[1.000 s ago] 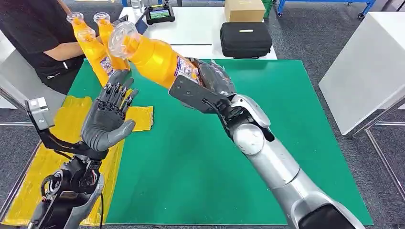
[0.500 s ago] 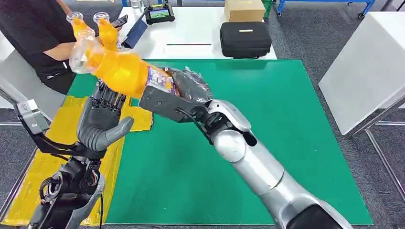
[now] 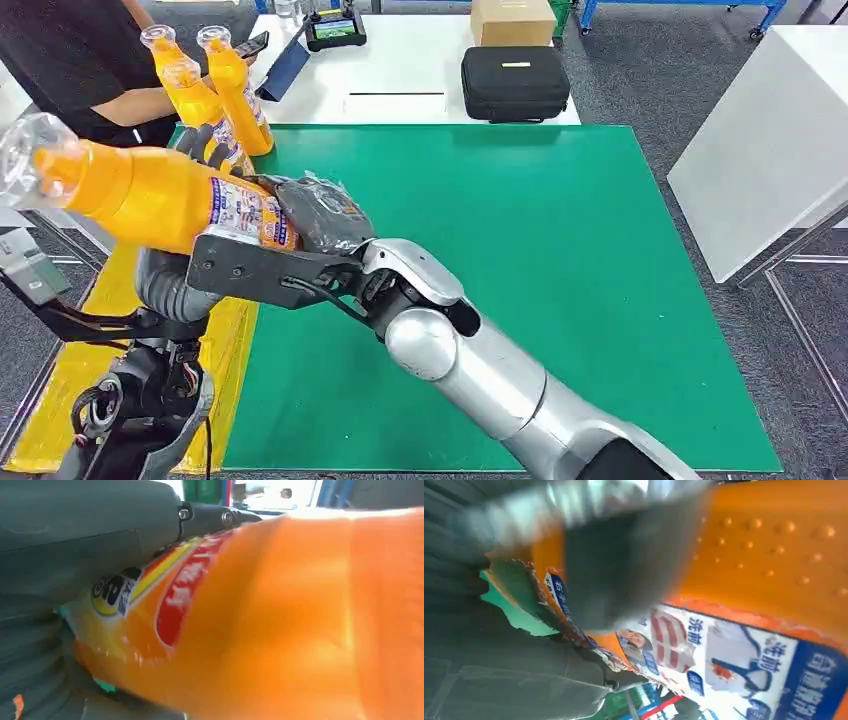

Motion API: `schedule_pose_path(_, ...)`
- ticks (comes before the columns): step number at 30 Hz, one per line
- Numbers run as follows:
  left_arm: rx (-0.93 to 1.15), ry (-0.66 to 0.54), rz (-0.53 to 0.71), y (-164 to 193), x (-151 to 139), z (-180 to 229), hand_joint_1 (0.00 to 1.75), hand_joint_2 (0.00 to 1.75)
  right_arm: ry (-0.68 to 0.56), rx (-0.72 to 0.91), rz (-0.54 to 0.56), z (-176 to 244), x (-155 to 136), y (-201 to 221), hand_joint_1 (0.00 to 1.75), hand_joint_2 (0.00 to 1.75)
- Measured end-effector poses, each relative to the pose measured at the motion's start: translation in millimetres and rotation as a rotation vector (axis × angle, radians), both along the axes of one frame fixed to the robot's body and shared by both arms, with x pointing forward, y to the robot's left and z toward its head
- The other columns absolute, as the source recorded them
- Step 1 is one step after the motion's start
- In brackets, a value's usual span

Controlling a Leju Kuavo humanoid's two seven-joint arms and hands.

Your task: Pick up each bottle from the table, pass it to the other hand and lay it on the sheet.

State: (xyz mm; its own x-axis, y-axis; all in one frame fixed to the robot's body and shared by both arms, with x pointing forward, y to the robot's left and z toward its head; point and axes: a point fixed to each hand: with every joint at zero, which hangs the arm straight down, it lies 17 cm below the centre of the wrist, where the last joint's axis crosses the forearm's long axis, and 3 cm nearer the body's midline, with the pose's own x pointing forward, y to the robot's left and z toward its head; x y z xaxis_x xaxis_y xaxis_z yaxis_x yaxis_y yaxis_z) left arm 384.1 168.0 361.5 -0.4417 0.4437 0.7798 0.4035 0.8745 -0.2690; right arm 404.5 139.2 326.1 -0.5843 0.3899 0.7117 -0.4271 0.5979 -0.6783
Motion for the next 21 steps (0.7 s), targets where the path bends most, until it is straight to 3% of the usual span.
schedule_pose_path(18, -0.013, -0.005, 0.034, 7, -12, 0, 0.02, 1.75, 0.013, -0.018, 0.069, -7, -30, 24, 1.75, 1.75)
schedule_pose_path(19, -0.018, -0.005, 0.038, 8, -12, -1, 1.57, 1.75, 0.02, -0.02, 0.075, -10, -33, 25, 1.75, 1.75)
schedule_pose_path(20, -0.022, -0.003, 0.04, 9, -13, -2, 1.75, 1.75, 0.024, -0.025, 0.081, -13, -35, 27, 1.75, 1.75)
schedule_pose_path(21, -0.027, 0.0, 0.043, 10, -14, -4, 1.75, 1.75, 0.027, -0.032, 0.085, -18, -37, 28, 1.75, 1.75)
